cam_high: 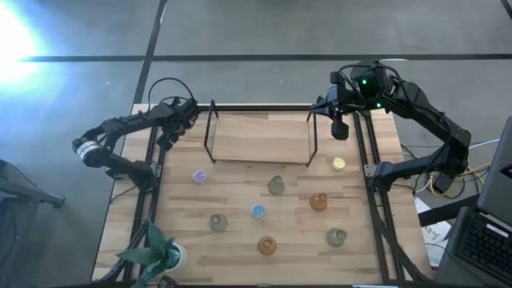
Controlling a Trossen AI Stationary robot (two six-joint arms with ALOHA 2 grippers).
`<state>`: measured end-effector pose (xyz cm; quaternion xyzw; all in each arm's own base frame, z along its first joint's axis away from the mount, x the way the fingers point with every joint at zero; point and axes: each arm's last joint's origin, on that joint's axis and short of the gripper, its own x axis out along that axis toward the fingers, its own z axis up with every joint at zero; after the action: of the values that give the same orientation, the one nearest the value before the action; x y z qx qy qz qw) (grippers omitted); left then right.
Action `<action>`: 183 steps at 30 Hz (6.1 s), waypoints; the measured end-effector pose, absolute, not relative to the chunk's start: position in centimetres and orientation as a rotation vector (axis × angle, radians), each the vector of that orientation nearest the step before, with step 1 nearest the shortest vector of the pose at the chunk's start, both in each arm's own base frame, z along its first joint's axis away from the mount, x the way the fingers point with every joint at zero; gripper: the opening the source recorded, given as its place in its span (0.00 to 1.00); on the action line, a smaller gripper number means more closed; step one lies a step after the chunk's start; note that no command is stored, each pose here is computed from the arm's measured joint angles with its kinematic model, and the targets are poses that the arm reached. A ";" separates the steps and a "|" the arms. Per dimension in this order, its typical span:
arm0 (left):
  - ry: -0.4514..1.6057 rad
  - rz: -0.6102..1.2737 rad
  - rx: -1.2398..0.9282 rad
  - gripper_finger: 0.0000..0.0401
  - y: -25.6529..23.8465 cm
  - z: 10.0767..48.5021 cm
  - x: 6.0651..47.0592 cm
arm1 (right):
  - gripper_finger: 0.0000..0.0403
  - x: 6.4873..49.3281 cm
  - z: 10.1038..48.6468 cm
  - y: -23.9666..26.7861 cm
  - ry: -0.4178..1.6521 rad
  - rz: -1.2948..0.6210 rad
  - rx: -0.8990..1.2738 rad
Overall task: Pick & Place candle stick holders
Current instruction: Put the top left yellow glass candle holder on the shelf
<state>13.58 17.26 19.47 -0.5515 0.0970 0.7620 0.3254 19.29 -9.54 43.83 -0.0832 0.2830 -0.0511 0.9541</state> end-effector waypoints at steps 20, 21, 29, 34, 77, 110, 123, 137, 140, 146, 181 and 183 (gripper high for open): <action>0.169 1.911 -1.408 0.46 22.1 19.5 13.0 | 0.07 19.4 43.6 -9.6 0.578 -0.104 -0.169; 0.180 1.908 -1.406 0.46 22.2 19.4 13.1 | 0.07 19.4 43.6 -9.6 0.578 -0.104 -0.169; 0.270 1.876 -1.320 0.46 23.4 19.6 13.8 | 0.07 19.4 43.6 -9.6 0.578 -0.104 -0.172; 0.306 1.887 -1.265 0.46 23.7 19.5 13.9 | 0.07 19.4 43.6 -9.6 0.578 -0.103 -0.172; 0.322 1.973 -1.012 0.46 24.9 18.3 14.1 | 0.07 19.7 43.1 -9.8 0.579 -0.103 -0.172; 0.399 1.877 -1.032 0.35 22.4 20.5 15.2 | 0.07 19.7 43.2 -9.8 0.571 -0.106 -0.176; 0.429 1.835 -0.970 0.35 17.8 26.7 15.4 | 0.07 19.7 43.2 -9.8 0.571 -0.106 -0.176; 0.221 1.518 -0.799 0.35 13.4 39.3 16.3 | 0.07 19.7 43.2 -9.8 0.572 -0.103 -0.187; 0.200 1.424 -0.752 0.35 12.6 41.3 17.6 | 0.07 19.7 43.2 -9.8 0.572 -0.104 -0.190; 0.280 1.273 -0.675 0.35 11.7 42.3 22.2 | 0.07 19.7 43.4 -10.0 0.555 -0.152 -0.137; 0.739 1.160 -0.445 0.35 16.5 27.4 32.0 | 0.07 19.6 44.7 -12.3 0.390 -0.548 0.061; 0.745 1.171 -0.447 0.35 16.6 26.8 31.6 | 0.07 19.6 44.7 -12.3 0.388 -0.549 0.066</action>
<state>31.57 16.57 26.80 -0.2043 0.3403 0.5348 0.7459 19.62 -12.27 44.72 0.0321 0.1905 -0.2692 0.9435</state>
